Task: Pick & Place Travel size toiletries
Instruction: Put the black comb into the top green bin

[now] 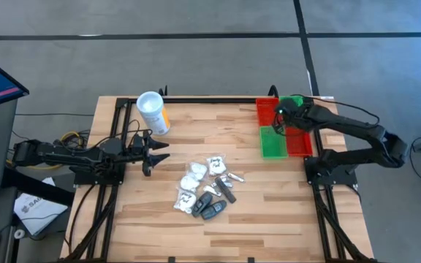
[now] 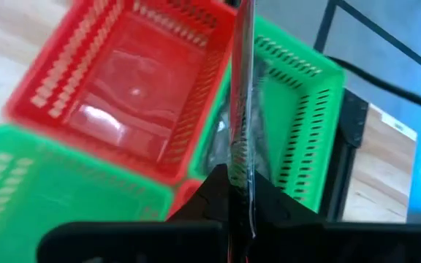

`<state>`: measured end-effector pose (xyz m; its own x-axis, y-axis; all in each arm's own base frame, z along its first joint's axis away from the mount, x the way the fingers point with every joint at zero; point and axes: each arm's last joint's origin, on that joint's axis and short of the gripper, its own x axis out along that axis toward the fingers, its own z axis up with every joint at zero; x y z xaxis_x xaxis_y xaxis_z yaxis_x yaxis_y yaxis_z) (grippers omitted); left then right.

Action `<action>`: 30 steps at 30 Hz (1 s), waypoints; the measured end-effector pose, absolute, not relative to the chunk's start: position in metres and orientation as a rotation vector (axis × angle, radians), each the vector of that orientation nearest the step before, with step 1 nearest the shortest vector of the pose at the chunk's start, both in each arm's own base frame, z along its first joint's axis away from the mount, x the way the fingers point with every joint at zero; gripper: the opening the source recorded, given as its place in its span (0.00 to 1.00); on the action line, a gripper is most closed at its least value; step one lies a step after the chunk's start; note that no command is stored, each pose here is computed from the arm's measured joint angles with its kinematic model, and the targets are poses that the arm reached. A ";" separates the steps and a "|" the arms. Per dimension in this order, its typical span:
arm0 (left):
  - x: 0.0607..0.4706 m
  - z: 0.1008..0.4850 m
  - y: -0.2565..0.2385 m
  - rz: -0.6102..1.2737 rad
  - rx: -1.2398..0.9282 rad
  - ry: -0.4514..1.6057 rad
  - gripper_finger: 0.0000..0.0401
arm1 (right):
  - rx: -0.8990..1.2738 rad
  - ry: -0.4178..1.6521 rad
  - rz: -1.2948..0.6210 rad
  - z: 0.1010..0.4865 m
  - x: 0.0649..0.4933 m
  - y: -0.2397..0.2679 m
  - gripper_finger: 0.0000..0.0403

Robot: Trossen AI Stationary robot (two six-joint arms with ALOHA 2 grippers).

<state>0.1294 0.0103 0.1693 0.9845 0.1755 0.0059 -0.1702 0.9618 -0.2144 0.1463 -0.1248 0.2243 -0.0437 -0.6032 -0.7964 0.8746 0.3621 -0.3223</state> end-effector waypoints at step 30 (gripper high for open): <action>0.129 0.169 0.010 0.175 -0.215 -0.023 0.52 | 0.372 1.030 -1.360 0.190 0.135 -0.170 0.02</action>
<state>0.1295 0.0103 0.1691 0.9845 0.1756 0.0044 -0.1706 0.9618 -0.2142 0.1352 -0.1701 0.1904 -0.1213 -0.6195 -0.7756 0.9145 0.2340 -0.3299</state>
